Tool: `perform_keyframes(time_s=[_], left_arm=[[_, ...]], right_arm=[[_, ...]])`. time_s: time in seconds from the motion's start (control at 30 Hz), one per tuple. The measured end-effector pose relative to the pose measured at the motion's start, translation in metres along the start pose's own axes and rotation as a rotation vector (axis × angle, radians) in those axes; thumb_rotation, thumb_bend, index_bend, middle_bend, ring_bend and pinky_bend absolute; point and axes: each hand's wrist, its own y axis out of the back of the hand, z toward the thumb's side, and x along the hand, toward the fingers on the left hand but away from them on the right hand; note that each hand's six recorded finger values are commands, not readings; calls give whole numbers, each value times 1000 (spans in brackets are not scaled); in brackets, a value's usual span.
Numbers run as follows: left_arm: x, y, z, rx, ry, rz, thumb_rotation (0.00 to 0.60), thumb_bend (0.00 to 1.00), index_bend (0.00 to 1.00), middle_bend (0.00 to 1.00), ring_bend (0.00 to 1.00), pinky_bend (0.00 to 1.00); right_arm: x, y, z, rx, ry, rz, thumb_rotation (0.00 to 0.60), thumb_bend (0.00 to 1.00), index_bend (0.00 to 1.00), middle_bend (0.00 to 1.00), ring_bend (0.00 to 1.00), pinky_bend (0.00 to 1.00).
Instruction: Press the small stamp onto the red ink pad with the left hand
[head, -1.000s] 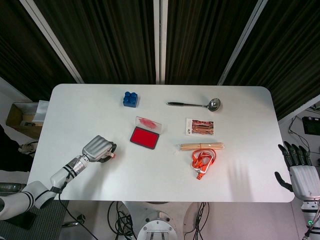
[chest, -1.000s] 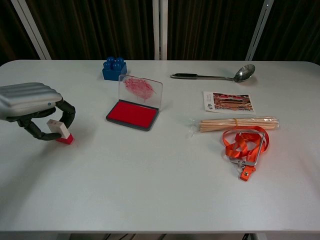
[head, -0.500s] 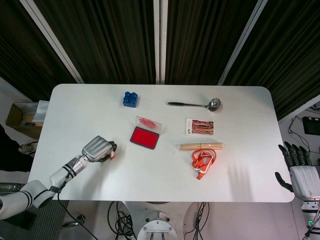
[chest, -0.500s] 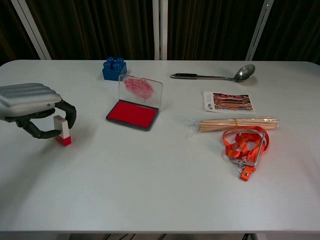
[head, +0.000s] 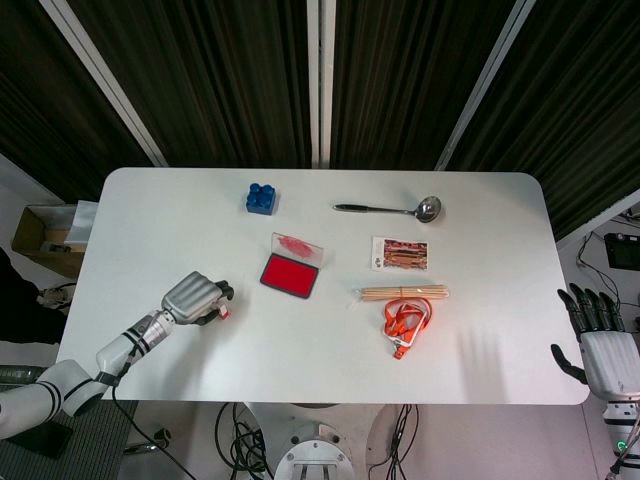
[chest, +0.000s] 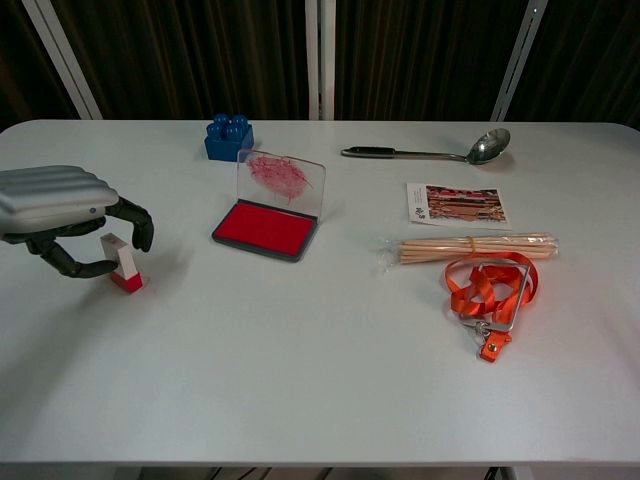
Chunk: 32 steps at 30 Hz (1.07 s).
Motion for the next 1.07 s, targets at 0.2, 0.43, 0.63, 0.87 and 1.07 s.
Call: perform_keyframes(time_s=[0.2,0.43,0.63,0.87,1.07], left_arm=[[-6,0,-3,6,7,-9,600,373,355,348,871,1000],[-17,0,-8,8,21,-13,600,351,322,333,867,1000],[-35,7,-21,60,68,20,600,264,275,307,710,920],[-83,42,-49,1,219,209,426,104,147,136,188,361],[-144,71,-86,-68,404,479,0,100,91,60,90,194]], right_arm=[[0,0,0,1,1,0,600,231,0,0,0,0],[0,1,1,1,1,-2,600,231,0,0,0,0],[0,2,-1,-2,-4,-1,600,230,0,0,0,0],[-1,5,-3,-11,-18,-1,600,230,0,0,0,0],[-4,-1,-1,-14,-25,6,600,230,0,0,0,0]])
